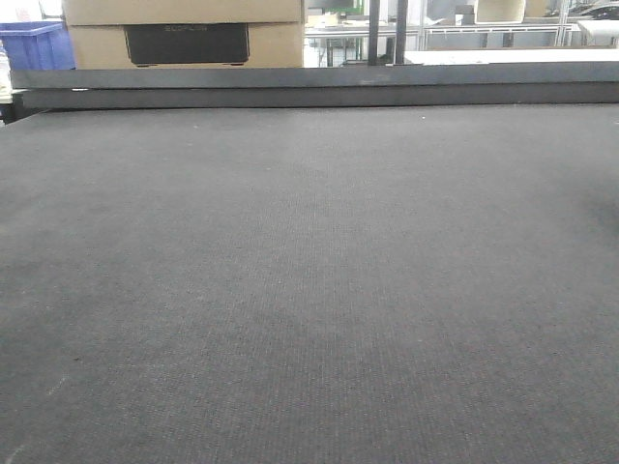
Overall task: Place cylindrical capacitor in blue bin on shelf
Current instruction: 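Close both grippers on the objects and lift them off the table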
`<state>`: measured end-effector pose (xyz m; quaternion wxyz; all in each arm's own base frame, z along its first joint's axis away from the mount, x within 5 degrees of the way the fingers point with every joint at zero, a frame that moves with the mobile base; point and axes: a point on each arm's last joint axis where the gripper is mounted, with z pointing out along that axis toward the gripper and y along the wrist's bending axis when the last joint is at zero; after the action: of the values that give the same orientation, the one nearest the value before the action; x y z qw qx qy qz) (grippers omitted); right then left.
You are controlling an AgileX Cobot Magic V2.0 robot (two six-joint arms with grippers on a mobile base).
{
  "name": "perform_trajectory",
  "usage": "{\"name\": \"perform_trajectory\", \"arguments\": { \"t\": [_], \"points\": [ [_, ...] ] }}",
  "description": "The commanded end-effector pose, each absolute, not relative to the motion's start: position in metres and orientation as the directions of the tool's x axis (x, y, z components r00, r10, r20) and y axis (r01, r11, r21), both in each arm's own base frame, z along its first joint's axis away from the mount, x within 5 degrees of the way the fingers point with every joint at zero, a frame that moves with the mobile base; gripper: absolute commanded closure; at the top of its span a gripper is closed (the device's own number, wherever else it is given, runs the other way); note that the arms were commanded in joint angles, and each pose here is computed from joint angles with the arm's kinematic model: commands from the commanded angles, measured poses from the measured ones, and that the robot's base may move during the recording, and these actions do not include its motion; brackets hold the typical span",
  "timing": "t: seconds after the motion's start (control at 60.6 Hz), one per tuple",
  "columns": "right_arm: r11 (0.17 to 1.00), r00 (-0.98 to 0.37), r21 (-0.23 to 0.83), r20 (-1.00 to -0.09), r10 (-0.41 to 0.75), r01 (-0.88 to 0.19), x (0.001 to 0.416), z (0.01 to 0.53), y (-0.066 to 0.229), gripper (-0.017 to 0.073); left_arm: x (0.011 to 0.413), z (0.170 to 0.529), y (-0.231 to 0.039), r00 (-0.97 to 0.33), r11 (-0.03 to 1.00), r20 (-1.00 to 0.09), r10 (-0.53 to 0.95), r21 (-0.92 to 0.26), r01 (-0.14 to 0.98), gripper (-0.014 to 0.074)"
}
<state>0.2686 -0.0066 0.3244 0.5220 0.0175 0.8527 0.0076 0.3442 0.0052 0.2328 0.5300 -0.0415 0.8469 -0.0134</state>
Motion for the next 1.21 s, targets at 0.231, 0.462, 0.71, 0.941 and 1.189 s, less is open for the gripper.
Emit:
{"name": "perform_trajectory", "arguments": {
  "t": [0.231,0.462,0.71,0.941,1.189],
  "points": [
    [1.000,-0.505,0.025,-0.863,0.022,0.002,0.246,0.359,-0.005,0.0557,0.290,0.337,-0.009,-0.475,0.999,-0.879,0.041,0.028,0.034,0.0705],
    [1.000,-0.519,0.025,-0.855,0.017,-0.008,0.210,0.372,-0.003,0.0557,0.242,0.381,-0.030,-0.455,0.992,-0.886,0.087,0.036,0.119,0.0705],
    [0.996,-0.491,-0.007,-0.870,-0.049,-0.086,0.173,0.388,0.008,0.0557,0.188,0.401,-0.026,-0.484,0.991,-0.870,0.094,0.035,0.129,0.0705],
    [0.989,-0.396,-0.015,-0.915,-0.072,-0.145,0.138,0.407,0.016,0.0557,0.150,0.414,-0.019,-0.459,0.992,-0.884,0.086,0.033,0.123,0.0705],
    [0.987,-0.289,0.002,-0.956,-0.046,-0.164,0.115,0.440,0.017,0.0557,0.142,0.418,-0.018,-0.440,0.992,-0.894,0.084,0.032,0.125,0.0705]
  ]
}}
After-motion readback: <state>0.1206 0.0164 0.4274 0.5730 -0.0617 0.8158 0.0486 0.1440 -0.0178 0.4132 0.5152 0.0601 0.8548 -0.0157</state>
